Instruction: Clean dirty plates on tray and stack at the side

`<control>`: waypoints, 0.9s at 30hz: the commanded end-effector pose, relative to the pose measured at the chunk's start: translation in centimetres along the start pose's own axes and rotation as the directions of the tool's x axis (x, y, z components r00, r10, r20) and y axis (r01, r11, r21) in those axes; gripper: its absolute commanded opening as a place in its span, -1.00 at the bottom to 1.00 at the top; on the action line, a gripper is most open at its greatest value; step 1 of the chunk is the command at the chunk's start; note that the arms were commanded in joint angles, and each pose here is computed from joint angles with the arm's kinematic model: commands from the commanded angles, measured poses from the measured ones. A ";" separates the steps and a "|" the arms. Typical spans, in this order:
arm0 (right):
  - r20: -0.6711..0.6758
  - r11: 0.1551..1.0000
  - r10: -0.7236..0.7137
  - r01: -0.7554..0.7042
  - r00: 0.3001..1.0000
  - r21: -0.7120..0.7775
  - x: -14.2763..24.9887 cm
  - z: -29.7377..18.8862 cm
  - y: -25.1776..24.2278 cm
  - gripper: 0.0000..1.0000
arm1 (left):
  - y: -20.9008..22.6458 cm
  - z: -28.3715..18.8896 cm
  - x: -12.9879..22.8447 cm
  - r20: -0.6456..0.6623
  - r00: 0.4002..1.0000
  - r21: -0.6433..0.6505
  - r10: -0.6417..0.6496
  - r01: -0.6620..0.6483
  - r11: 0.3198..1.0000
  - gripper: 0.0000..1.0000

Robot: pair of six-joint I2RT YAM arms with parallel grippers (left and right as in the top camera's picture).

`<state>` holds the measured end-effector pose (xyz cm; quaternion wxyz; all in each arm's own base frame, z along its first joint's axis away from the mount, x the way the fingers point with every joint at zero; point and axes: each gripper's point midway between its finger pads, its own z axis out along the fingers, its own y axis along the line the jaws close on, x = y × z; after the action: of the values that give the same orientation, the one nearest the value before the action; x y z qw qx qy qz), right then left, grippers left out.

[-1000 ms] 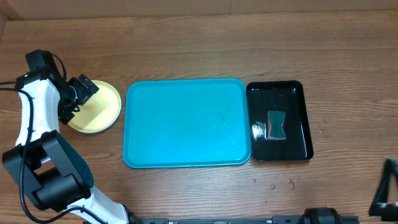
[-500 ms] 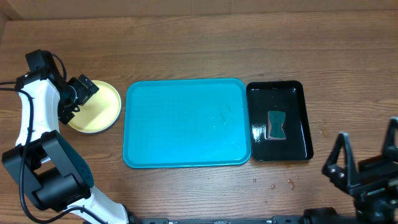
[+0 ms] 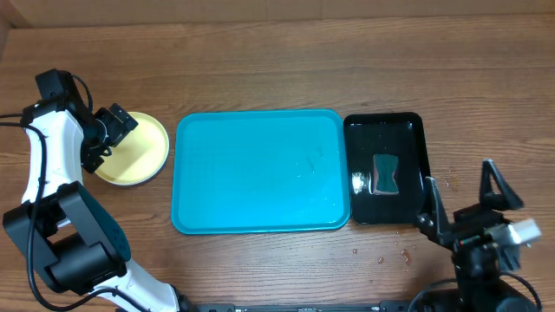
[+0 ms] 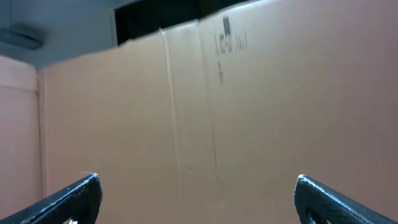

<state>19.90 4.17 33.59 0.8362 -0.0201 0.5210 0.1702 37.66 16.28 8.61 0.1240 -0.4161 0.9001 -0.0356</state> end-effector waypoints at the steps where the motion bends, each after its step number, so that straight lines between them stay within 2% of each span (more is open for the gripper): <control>1: -0.028 1.000 0.004 -0.004 1.000 0.009 1.8 -0.2 -0.4 1.00 | -0.2 -0.6 -0.1 0.013 1.000 0.013 0.020 -0.020 1.000 1.00; 12: -0.192 0.993 0.025 -0.002 0.981 0.118 9.8 -1.4 -3.3 1.00 | -0.2 -0.6 -0.1 0.013 1.000 0.013 0.020 -0.020 1.000 1.00; 20: -0.441 0.985 -0.002 0.077 0.898 0.153 15.7 -3.6 -4.5 1.00 | -0.2 -0.6 -0.1 0.013 1.000 0.013 0.020 -0.020 1.000 1.00; 27: -0.460 0.984 0.000 0.082 0.888 0.157 16.2 -3.9 -4.7 1.00 | -0.2 -0.6 -0.1 0.012 1.000 0.012 0.020 -0.020 1.000 1.00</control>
<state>24.43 3.29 17.04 0.6879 0.0039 0.7182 0.1044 37.66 16.27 8.61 0.1240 -0.4159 0.9002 -0.0358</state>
